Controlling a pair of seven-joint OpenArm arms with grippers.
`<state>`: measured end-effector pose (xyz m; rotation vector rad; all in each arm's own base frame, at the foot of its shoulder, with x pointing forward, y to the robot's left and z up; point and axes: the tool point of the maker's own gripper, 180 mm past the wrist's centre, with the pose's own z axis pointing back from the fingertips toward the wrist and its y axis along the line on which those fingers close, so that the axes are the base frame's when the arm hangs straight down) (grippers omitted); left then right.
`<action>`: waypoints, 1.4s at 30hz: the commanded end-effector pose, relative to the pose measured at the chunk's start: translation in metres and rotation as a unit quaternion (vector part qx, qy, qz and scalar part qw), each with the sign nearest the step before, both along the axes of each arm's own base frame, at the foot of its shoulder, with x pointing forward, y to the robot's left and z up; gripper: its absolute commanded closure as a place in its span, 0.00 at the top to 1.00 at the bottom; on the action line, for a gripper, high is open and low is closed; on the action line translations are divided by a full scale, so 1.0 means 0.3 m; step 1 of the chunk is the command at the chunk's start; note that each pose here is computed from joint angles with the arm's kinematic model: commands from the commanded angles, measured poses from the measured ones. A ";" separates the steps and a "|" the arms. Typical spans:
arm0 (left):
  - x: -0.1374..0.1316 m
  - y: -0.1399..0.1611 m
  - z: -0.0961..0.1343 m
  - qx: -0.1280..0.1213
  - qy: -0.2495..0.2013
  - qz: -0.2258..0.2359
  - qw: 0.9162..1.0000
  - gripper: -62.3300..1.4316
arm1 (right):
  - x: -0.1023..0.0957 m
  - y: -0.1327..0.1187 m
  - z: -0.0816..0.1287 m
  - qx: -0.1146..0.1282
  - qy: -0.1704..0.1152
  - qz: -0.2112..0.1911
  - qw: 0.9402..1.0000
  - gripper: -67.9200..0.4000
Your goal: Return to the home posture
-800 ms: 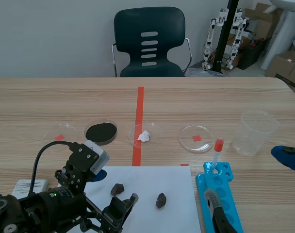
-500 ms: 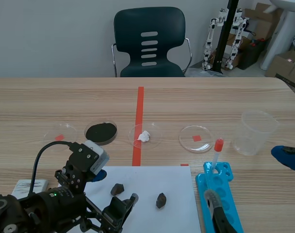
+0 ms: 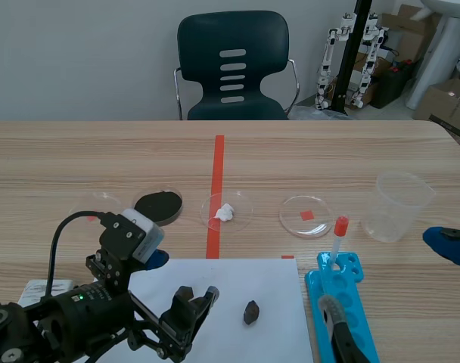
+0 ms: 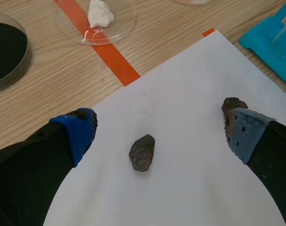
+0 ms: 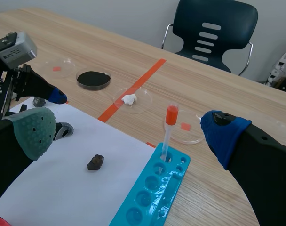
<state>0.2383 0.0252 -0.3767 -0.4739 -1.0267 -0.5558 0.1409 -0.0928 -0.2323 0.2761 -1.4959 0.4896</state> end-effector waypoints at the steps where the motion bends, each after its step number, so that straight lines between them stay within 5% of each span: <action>1: 0.002 0.009 0.053 -0.012 -0.023 -0.007 1.000 0.92 | 0.002 0.002 0.020 0.007 -0.010 0.004 1.000 0.96; 19: -0.105 0.232 0.332 -0.031 -0.116 0.025 0.992 0.92 | 0.002 0.002 0.020 0.007 -0.010 0.004 1.000 0.96; 33: -0.239 0.099 0.623 -0.100 -0.175 -0.023 0.979 0.92 | 0.002 0.002 0.020 0.007 -0.010 0.004 1.000 0.96; 42: -0.277 0.046 0.687 -0.089 -0.196 -0.055 0.975 0.92 | 0.002 0.002 0.020 0.007 -0.010 0.004 1.000 0.96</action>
